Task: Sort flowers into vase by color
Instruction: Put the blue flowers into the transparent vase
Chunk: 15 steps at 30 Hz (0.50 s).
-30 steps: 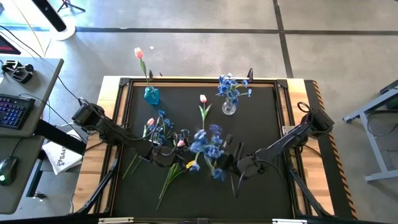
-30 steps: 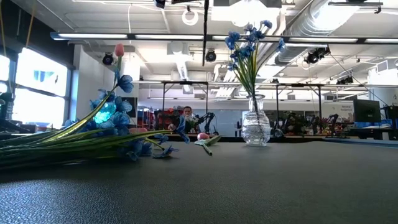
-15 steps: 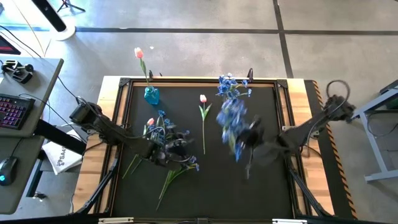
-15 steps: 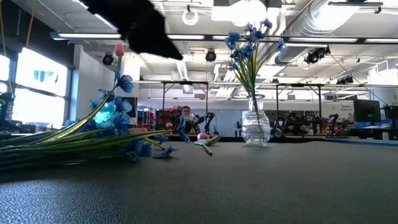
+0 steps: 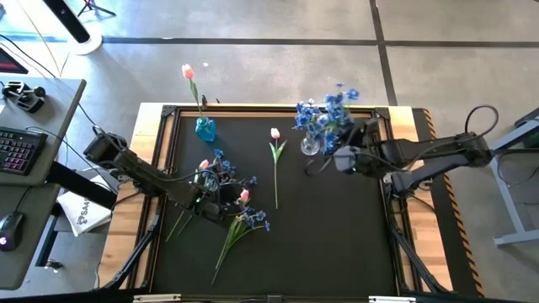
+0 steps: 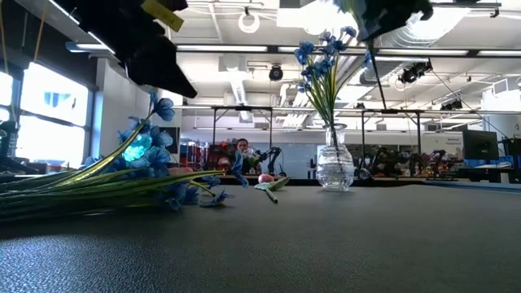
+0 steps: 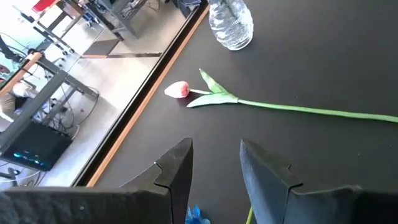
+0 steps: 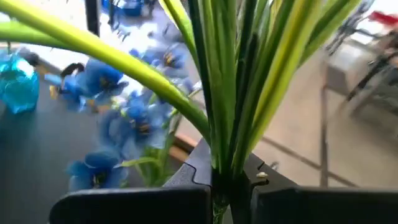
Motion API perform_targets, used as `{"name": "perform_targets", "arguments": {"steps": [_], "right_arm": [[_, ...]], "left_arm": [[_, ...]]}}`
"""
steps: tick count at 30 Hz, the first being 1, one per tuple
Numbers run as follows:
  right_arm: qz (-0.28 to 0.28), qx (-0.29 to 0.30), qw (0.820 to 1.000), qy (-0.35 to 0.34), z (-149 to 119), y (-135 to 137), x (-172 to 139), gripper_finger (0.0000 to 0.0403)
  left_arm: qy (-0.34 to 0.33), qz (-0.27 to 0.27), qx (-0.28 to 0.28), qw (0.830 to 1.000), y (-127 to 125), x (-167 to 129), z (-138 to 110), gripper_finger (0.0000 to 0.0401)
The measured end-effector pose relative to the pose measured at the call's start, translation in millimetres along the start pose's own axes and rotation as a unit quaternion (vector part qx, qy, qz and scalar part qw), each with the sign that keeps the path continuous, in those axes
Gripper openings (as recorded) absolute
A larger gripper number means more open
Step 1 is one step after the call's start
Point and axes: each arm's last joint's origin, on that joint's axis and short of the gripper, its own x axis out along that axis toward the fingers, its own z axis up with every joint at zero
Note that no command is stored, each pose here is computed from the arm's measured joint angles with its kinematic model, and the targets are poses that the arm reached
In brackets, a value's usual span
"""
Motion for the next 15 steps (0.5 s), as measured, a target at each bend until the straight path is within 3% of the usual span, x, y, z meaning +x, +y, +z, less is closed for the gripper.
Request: {"name": "perform_targets", "arguments": {"steps": [6,11,15], "right_arm": [[0.108,-0.033,0.993,-0.020,22,12,17,0.0005],[0.067,-0.018,0.997,-0.031,30,0,32,0.0005],[0.064,0.001,0.997,-0.040,25,-4,44,0.0005]], "left_arm": [[-0.005,-0.009,-0.002,1.000,-4,-2,-7,0.0122],[-0.010,-0.018,-0.001,1.000,-8,-8,-13,0.0122],[-0.014,-0.026,-0.002,1.000,-11,-13,-15,0.0122]]}}
